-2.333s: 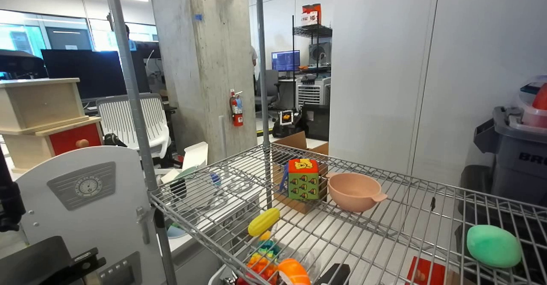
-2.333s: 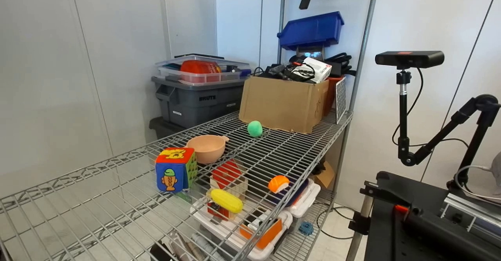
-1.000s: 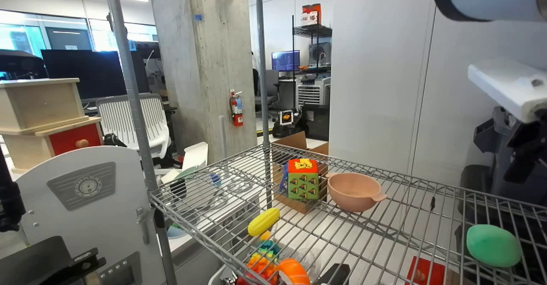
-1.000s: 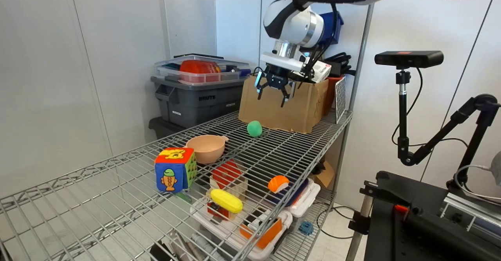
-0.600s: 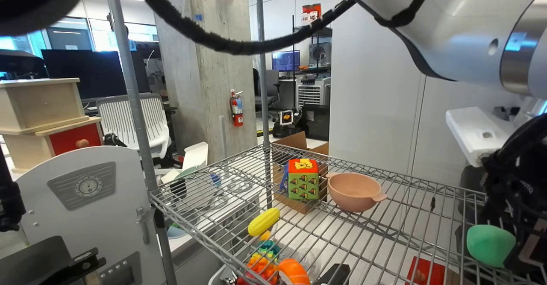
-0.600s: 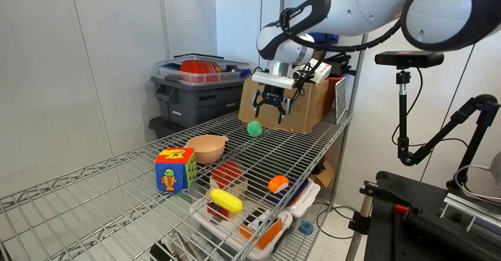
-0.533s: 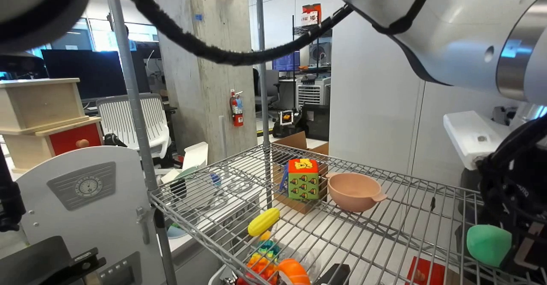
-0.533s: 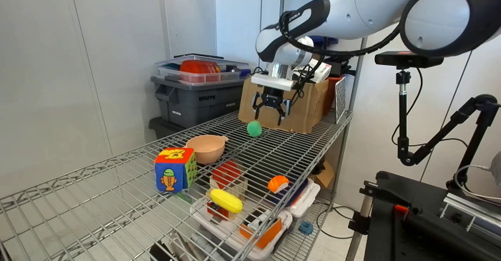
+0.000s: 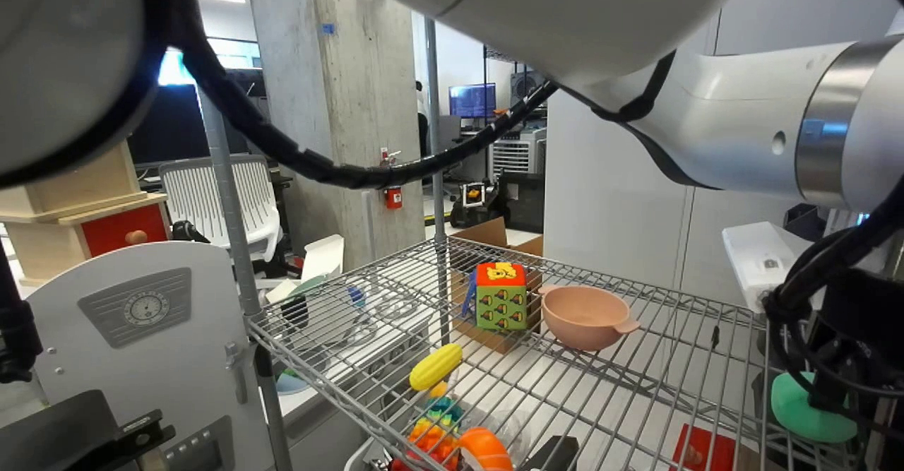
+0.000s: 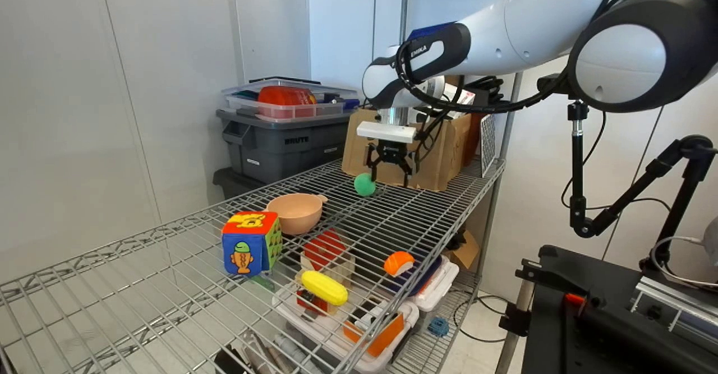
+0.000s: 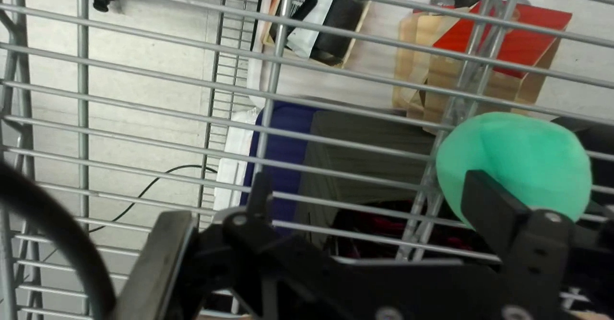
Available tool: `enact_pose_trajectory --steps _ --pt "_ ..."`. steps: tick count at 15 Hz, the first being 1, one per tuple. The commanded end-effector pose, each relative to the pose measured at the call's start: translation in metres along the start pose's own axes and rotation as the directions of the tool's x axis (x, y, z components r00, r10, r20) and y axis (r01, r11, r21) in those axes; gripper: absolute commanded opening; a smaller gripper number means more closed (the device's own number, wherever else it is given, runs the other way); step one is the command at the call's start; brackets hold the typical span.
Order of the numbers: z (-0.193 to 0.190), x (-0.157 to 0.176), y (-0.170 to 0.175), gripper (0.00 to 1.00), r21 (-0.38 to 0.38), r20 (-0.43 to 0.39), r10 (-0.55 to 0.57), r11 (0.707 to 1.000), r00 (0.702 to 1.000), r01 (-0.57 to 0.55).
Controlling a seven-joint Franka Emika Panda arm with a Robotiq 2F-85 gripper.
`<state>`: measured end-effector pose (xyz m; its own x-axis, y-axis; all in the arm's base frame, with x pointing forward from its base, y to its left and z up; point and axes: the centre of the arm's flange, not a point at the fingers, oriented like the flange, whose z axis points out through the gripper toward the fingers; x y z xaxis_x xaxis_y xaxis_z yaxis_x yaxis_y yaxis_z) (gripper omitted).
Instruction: Move the green plushie to the left
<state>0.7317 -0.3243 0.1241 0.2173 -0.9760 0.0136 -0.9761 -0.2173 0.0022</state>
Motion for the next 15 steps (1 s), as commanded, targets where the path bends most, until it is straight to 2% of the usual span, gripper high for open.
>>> enact_pose_trajectory --steps 1,6,15 --pt "-0.001 0.041 -0.064 1.0 0.025 -0.066 -0.003 1.0 0.998 0.005" --pt "-0.024 0.039 -0.078 1.0 0.094 -0.106 -0.025 0.995 0.994 0.035" --pt "-0.016 0.032 -0.089 1.0 0.124 -0.108 -0.006 0.992 0.994 0.02"
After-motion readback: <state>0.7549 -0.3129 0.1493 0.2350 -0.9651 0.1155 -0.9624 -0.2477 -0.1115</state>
